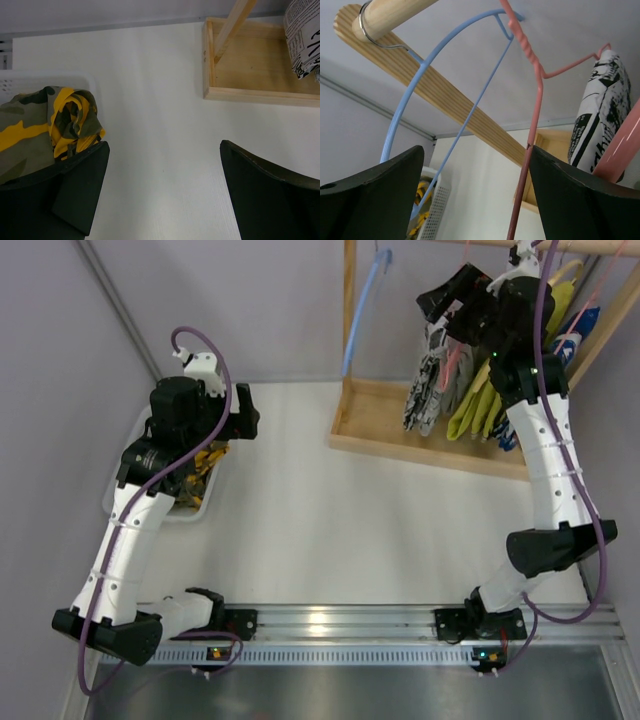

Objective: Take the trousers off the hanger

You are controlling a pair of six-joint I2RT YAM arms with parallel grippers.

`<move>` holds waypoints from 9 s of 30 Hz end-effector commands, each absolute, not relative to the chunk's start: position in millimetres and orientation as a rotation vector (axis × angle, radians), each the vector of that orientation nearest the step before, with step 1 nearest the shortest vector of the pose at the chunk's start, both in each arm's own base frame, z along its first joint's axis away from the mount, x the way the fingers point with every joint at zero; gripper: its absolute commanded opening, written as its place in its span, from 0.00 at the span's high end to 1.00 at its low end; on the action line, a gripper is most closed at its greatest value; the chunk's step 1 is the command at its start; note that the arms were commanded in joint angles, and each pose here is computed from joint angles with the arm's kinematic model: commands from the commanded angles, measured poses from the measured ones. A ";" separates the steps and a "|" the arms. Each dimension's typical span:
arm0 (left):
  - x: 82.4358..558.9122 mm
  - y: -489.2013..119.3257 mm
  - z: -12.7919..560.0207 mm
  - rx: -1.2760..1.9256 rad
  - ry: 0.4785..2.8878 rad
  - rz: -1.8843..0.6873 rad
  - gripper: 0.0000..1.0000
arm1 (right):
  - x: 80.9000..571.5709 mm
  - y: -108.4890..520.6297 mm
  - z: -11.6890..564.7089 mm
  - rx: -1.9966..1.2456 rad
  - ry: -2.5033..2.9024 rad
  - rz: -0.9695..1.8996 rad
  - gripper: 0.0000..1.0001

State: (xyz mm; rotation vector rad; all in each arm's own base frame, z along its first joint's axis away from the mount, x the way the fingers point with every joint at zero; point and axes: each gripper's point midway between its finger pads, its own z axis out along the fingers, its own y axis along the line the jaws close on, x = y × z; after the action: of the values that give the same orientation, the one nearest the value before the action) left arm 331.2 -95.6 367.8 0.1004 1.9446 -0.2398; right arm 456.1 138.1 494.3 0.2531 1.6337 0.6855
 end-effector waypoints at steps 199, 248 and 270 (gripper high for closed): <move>348.5 -367.1 303.6 0.714 0.892 -0.135 0.03 | 162.4 228.1 598.3 -0.459 1.401 1.595 1.00; 315.6 -377.1 331.1 0.813 0.715 -0.243 0.02 | 178.4 225.8 606.6 -0.412 1.375 1.586 1.00; 348.6 -334.4 369.4 0.592 0.857 -0.172 0.99 | 184.2 223.4 580.5 -0.401 1.424 1.540 1.00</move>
State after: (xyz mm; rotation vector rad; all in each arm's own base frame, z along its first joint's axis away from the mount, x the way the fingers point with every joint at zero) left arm 364.2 -352.9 312.7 0.7076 0.9441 -0.1308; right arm 201.4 234.8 546.1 -0.2651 1.6498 1.6340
